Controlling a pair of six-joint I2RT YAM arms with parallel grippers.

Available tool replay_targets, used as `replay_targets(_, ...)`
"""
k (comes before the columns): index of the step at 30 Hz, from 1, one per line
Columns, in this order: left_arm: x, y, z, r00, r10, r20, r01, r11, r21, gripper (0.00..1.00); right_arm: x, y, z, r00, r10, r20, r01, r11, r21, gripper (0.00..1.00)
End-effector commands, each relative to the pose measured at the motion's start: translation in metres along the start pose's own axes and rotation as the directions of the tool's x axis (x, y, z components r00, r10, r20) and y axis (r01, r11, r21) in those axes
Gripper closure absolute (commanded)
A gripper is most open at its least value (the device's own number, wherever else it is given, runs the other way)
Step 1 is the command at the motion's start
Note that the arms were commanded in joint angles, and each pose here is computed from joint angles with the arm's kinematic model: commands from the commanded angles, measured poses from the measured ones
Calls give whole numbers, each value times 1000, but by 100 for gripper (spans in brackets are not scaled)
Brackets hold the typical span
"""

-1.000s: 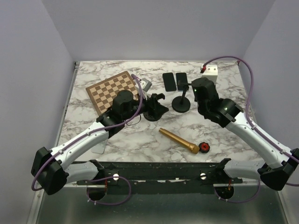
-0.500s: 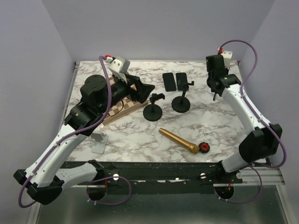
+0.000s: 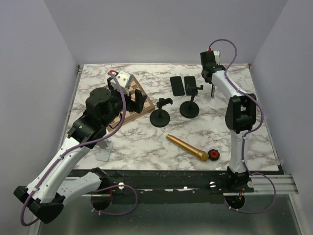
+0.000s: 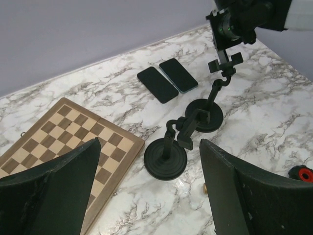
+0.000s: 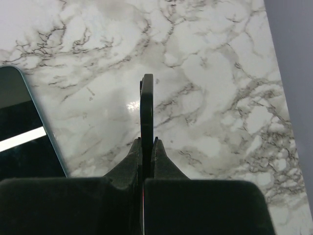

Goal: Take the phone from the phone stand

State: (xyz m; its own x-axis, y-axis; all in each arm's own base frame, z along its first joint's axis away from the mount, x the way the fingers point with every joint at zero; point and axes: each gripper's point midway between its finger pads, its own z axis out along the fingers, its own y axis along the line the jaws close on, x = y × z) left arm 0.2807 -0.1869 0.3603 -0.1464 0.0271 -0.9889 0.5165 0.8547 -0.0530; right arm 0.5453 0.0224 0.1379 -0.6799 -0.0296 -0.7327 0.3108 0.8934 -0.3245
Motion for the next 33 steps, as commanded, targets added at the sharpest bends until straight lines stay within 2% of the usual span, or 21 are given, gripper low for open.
replay_targets(1, -21, 10, -14, 996, 32, 83, -28, 998, -47, 10, -17, 21, 23, 998, -49, 37, 51, 998, -32, 99)
replay_targets(11, -13, 7, -4, 998, 30, 47, -28, 999, -32, 10, -11, 57, 54, 995, -97, 16, 98, 990, -102, 99)
replay_targets(18, -9, 6, 1, 999, 29, 29, -28, 999, -28, 10, 1, 76, 70, 990, -138, 16, 139, 983, -117, 88)
replay_targets(22, -7, 6, 3, 999, 26, 20, -26, 999, -26, 10, 9, 85, 80, 988, -152, 4, 152, 982, -115, 86)
replay_targets(25, -6, 5, 4, 1000, 24, 15, -24, 999, -22, 10, 13, 90, 84, 987, -159, 3, 158, 982, -105, 80)
replay_targets(33, -6, 3, 5, 1000, 15, 11, -15, 1000, -10, 10, 27, 98, 94, 975, -222, -6, 221, 972, -85, 76)
